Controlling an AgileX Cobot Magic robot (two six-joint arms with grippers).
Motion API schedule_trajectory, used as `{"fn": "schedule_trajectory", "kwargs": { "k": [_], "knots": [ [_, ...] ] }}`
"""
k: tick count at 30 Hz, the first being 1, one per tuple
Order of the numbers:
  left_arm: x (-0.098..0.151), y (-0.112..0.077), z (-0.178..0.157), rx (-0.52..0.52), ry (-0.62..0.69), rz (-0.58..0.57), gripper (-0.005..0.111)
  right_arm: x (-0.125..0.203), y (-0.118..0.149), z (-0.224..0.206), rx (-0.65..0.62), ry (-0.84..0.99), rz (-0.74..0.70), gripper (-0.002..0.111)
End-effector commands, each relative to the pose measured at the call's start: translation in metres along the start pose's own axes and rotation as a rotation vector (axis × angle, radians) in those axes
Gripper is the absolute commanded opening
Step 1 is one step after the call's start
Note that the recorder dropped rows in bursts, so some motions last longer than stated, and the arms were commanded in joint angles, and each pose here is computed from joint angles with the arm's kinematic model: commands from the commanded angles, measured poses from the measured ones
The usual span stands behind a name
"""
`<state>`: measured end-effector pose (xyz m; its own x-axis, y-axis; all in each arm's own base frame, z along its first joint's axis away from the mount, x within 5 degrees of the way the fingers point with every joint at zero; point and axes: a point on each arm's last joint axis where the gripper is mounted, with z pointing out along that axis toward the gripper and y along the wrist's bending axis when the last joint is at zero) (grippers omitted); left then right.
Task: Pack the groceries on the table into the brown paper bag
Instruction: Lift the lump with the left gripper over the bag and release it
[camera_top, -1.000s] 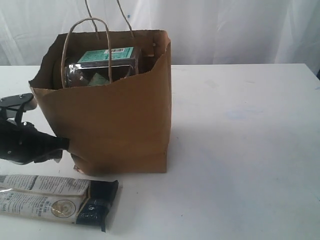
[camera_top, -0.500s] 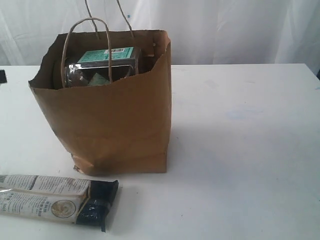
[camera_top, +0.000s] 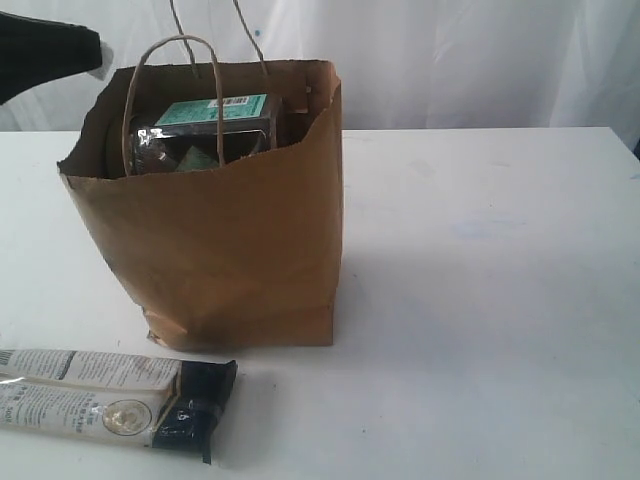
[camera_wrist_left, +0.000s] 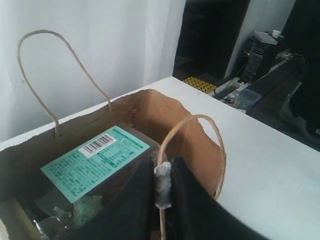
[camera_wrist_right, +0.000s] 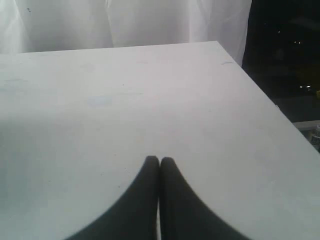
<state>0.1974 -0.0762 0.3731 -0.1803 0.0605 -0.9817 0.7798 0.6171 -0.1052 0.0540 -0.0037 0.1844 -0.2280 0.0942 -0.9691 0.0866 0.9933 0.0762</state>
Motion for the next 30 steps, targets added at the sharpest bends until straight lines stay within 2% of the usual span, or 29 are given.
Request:
{"fn": "schedule_trajectory", "kwargs": {
  "k": [1,10,13,18,21,24,30],
  "knots": [
    [0.001,0.002,0.005,0.039,-0.007,-0.016,0.0,0.0,0.0,0.0,0.001,-0.01,0.006,0.0],
    [0.004,0.014,0.01,-0.034,0.002,-0.034,0.001,0.0,0.0,0.0,0.001,-0.01,0.006,0.0],
    [0.004,0.015,0.009,-0.048,0.001,-0.034,0.017,0.0,0.0,0.0,0.001,-0.01,0.006,0.0],
    [0.004,0.015,0.009,-0.046,0.001,-0.034,0.053,0.0,0.0,0.0,0.001,-0.01,0.006,0.0],
    [0.004,0.016,0.009,-0.05,0.0,-0.034,0.067,0.0,0.0,0.0,0.001,-0.01,0.006,0.0],
    [0.004,0.017,0.009,-0.064,-0.001,-0.034,0.073,0.0,0.0,0.0,0.001,-0.01,0.006,0.0],
    [0.004,0.017,0.009,-0.068,-0.003,-0.032,0.073,0.0,0.0,0.0,0.001,-0.01,0.006,0.0]
  ]
}}
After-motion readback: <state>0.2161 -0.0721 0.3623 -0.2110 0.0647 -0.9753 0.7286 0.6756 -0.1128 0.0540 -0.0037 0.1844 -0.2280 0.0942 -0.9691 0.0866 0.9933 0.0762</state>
